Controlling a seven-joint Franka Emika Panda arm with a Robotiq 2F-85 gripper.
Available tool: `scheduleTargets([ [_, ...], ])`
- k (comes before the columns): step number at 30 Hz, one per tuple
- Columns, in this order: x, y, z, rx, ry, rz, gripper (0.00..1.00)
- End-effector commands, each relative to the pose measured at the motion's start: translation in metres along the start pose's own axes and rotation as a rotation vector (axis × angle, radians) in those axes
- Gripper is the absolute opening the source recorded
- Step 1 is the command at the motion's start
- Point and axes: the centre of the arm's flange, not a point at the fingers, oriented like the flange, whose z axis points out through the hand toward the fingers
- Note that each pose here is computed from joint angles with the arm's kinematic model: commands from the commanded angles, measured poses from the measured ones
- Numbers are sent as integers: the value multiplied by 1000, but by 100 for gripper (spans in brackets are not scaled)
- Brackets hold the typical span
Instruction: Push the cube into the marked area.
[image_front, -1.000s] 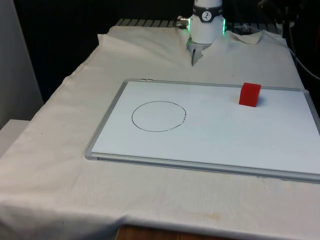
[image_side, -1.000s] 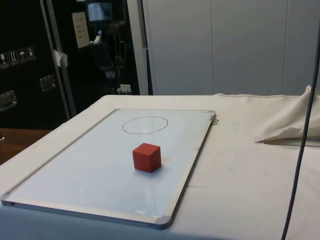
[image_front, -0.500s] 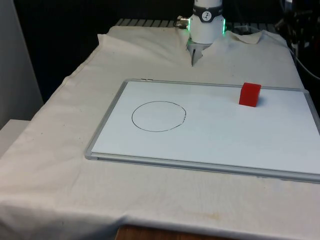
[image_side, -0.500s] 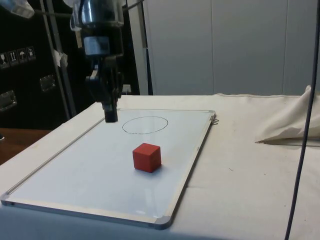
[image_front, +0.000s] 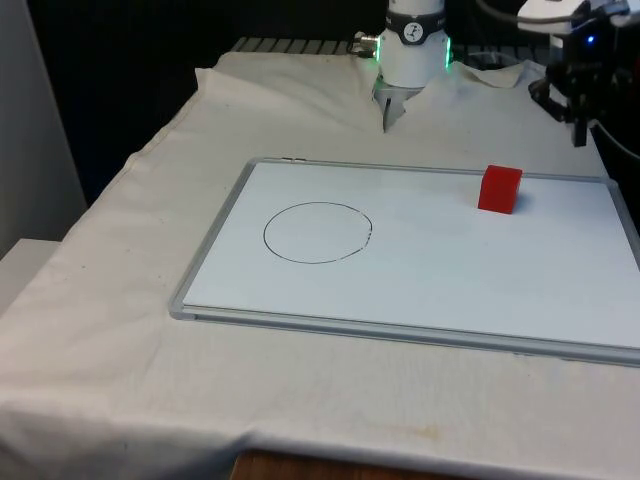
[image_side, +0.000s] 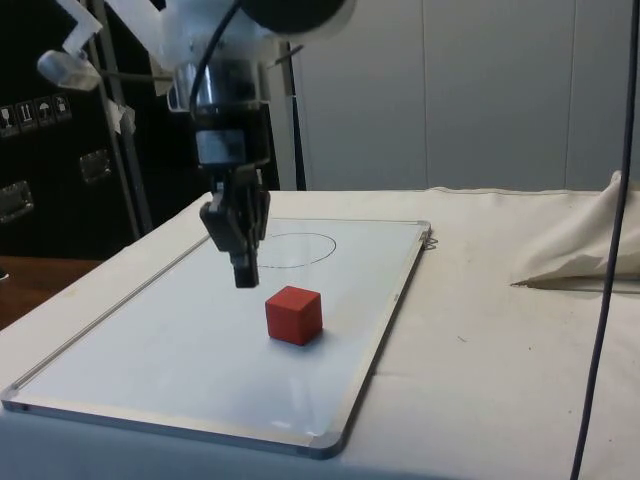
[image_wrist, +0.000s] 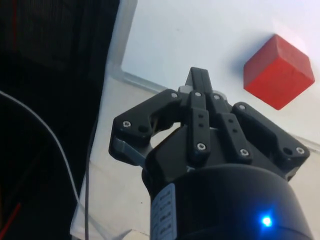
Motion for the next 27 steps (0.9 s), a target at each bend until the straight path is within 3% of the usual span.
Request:
scheduleTargets([
  [1,-1,2,5,4,6,2,0],
  [13,-10,10,45,14,-7,7,0],
  [14,-9,10,42,3,-14,9,0],
  [18,-11,17,59,9,-9,2,0],
  [27,-14,34,82,-11,-39,-5,0],
])
